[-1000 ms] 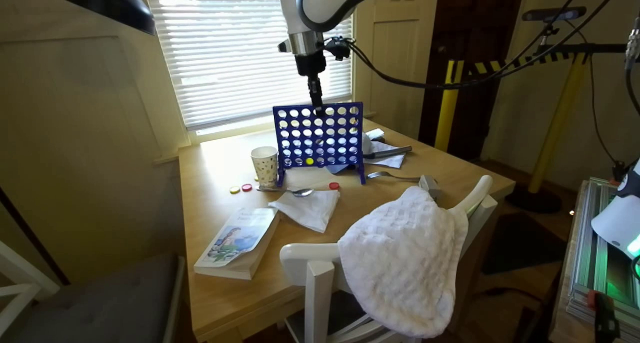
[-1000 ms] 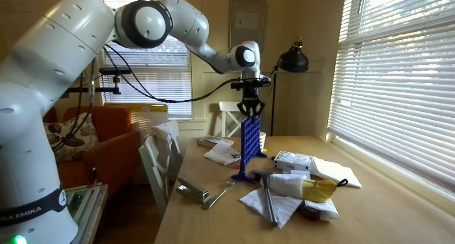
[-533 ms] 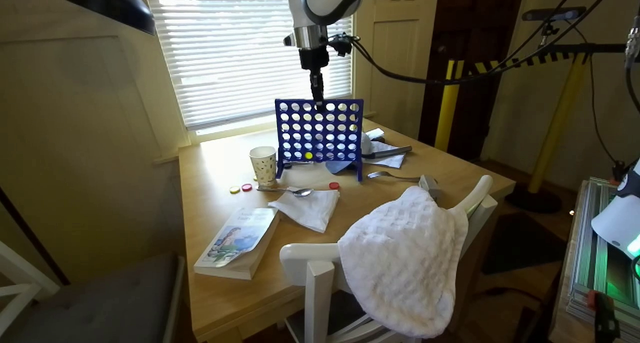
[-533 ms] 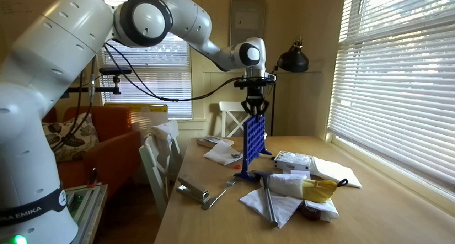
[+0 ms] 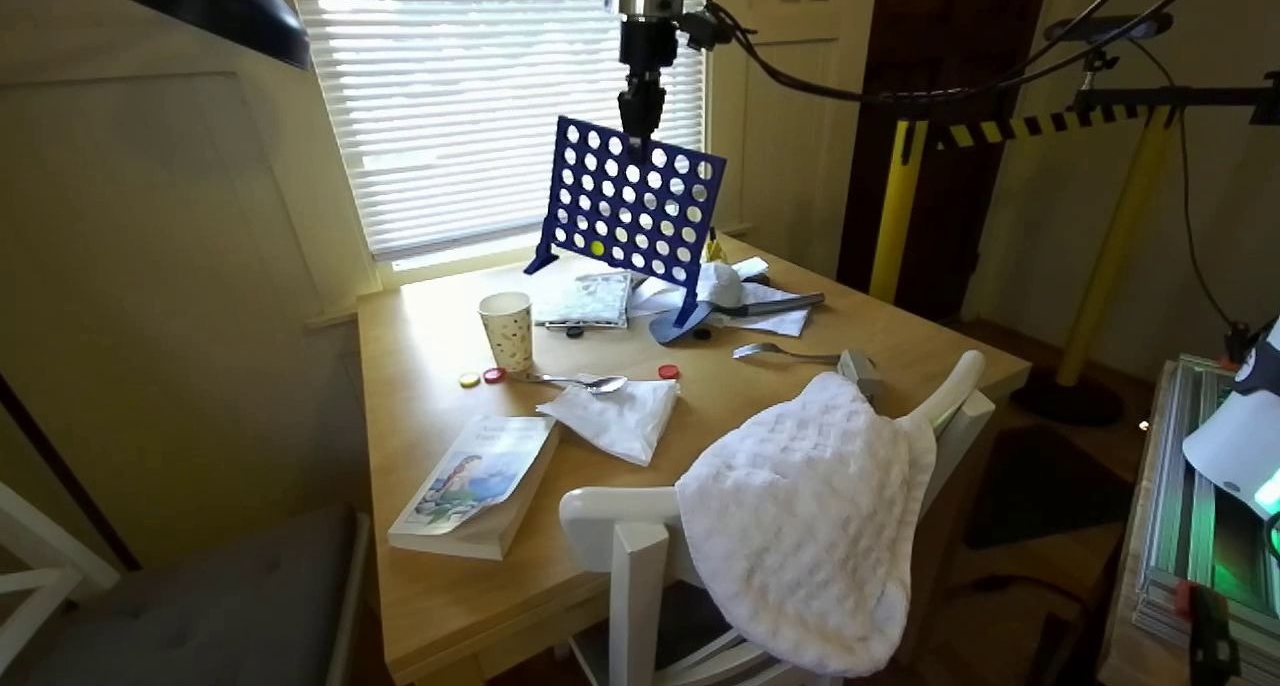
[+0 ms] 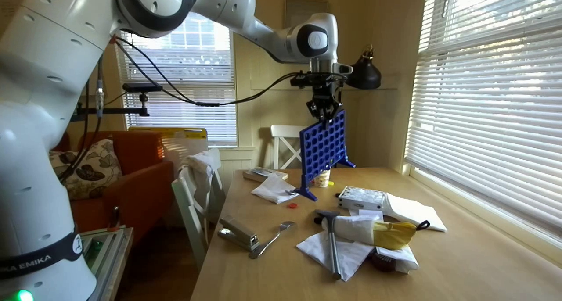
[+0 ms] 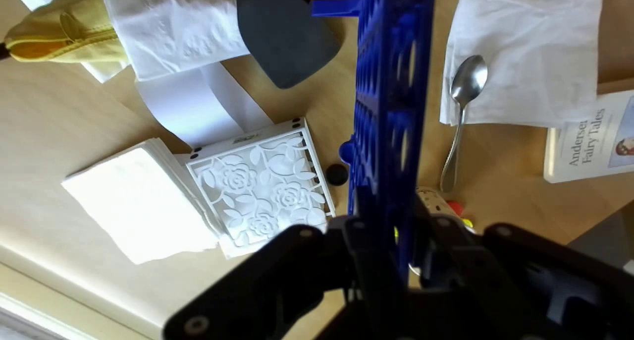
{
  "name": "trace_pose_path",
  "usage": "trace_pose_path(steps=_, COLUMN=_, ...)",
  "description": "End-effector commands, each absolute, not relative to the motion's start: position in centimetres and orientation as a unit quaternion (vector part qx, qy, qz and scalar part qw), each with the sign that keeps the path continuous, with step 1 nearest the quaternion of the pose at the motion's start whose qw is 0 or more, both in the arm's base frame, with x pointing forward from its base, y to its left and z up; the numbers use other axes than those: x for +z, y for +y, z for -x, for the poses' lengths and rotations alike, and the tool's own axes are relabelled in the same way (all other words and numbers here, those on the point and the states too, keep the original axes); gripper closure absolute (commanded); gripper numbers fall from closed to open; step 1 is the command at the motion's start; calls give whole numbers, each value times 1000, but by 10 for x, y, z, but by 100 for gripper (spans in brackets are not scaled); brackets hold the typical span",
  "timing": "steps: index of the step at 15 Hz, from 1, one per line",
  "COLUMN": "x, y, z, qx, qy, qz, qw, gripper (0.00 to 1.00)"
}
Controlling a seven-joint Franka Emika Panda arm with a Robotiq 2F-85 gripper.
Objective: Move the blue gameboard to the right then move the napkin holder to the left.
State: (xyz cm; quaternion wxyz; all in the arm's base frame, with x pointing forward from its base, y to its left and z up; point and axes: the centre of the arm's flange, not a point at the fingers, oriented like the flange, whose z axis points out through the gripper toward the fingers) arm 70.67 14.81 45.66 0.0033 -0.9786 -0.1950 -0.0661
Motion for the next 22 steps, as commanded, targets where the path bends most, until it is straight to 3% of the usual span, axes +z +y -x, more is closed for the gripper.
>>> trace_pose_path(steps=1, x=465, y=130, z=-680, qx=-76, qy=-135, qz=987, qw=27, gripper=96)
trace_pose_path(steps=11, x=479, y=86, z=-643, qx=-188, qy=38, qz=978, qw=76, gripper=96)
trace_pose_path(steps=12, x=479, y=99, z=-679, qx=-157, qy=9, qz=986, qw=54, gripper=96)
trace_pose_path(steps=13, x=479, y=95, z=-676, qx=-161, qy=12, qz=985, qw=54, gripper=83)
trace_pose_path(steps=15, x=476, y=95, z=-676, qx=-158, qy=12, qz=986, qw=54, gripper=83)
trace_pose_path(steps=16, x=475, y=102, z=-681, qx=-158, qy=14, qz=984, qw=76, gripper=96)
trace_pose_path(steps=22, x=490, y=48, z=-707, qx=-141, qy=171, qz=962, qw=160, gripper=96)
